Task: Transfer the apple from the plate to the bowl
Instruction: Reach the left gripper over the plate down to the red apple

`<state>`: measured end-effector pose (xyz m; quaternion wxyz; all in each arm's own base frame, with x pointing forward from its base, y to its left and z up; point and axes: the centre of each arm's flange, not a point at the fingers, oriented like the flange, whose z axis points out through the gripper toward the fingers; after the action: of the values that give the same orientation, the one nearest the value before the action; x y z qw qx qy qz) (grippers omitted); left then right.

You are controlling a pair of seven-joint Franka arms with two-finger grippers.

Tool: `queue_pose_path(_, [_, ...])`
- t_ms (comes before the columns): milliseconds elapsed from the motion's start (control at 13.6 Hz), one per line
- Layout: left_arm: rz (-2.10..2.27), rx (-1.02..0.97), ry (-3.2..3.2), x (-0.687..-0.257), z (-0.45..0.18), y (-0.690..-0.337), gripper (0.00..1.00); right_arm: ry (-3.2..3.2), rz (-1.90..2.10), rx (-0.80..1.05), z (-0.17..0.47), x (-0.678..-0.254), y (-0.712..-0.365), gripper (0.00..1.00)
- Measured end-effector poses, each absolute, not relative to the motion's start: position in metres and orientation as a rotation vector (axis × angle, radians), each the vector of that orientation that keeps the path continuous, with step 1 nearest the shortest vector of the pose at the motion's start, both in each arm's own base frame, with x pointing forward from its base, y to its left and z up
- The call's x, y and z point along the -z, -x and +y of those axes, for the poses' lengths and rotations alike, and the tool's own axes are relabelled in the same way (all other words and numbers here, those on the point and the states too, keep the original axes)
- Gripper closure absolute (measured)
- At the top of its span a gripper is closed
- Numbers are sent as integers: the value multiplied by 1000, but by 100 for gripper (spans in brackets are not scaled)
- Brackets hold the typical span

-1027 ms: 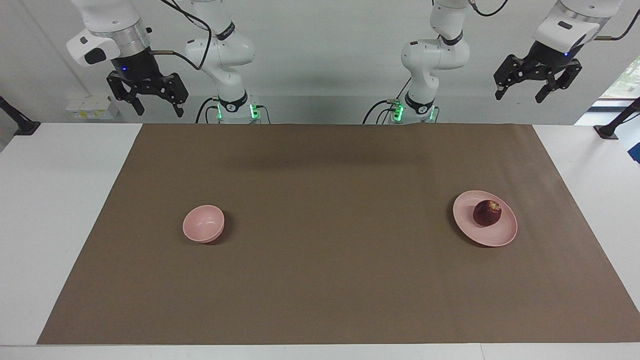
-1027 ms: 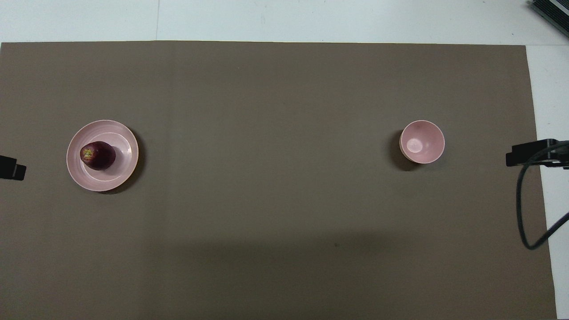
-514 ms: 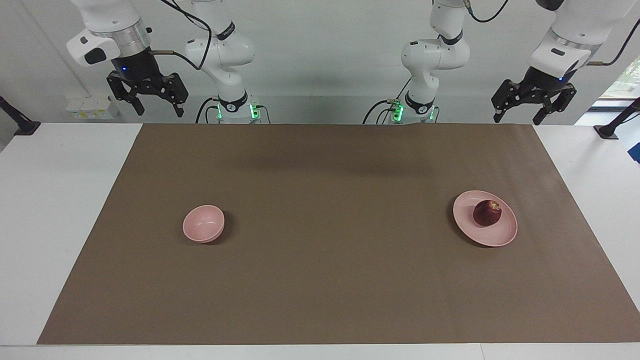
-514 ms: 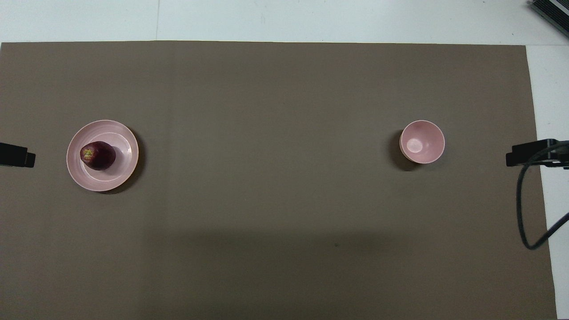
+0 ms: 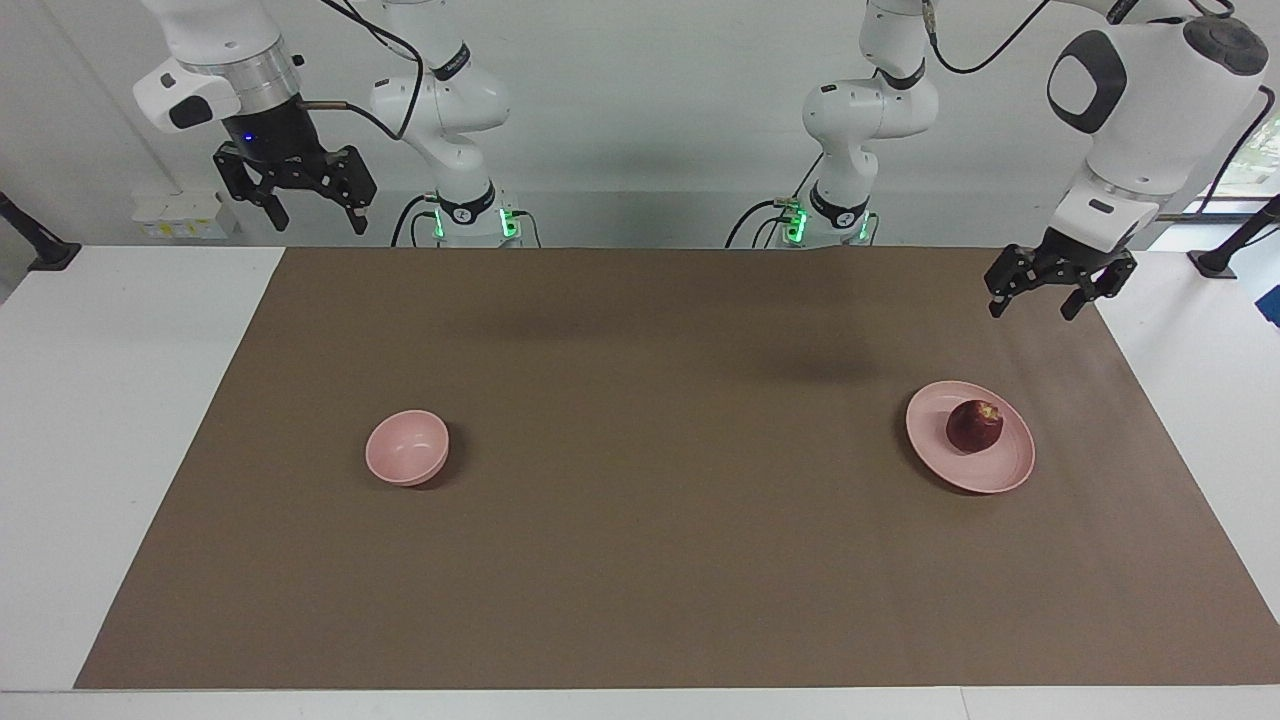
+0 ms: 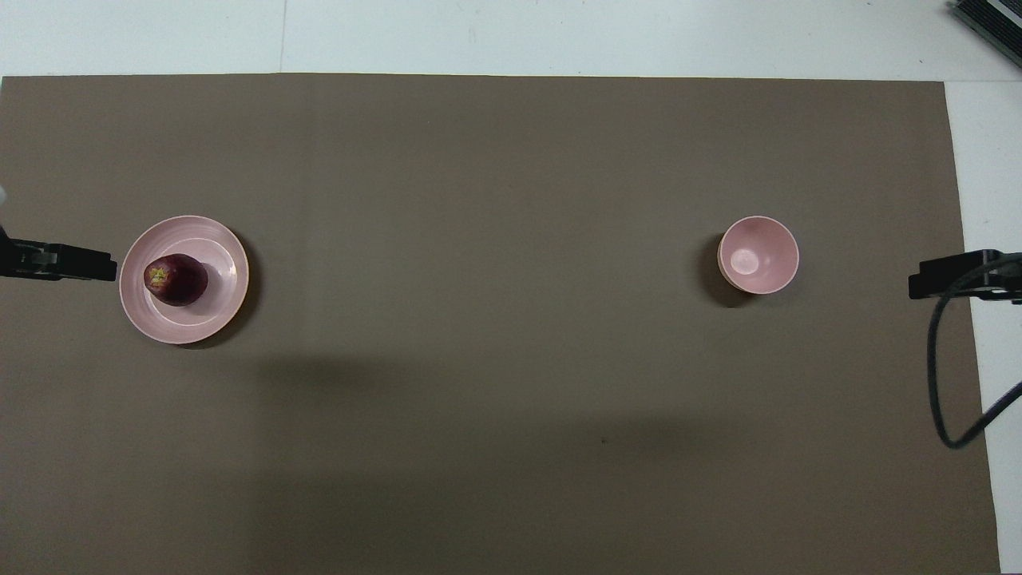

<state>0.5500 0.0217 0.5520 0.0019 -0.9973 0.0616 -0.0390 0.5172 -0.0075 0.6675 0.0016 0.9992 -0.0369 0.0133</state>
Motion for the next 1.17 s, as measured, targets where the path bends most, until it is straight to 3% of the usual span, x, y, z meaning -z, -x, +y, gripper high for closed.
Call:
queue_pose_path(734, [159,193,3121,-474,40,-566,0,-3136,-116,-42,-7,-667,-517,0])
queue_pose_path(1174, [152,182,3123,-389,42,-576,0,-3136,-116,-42,-7,-667,-517,0])
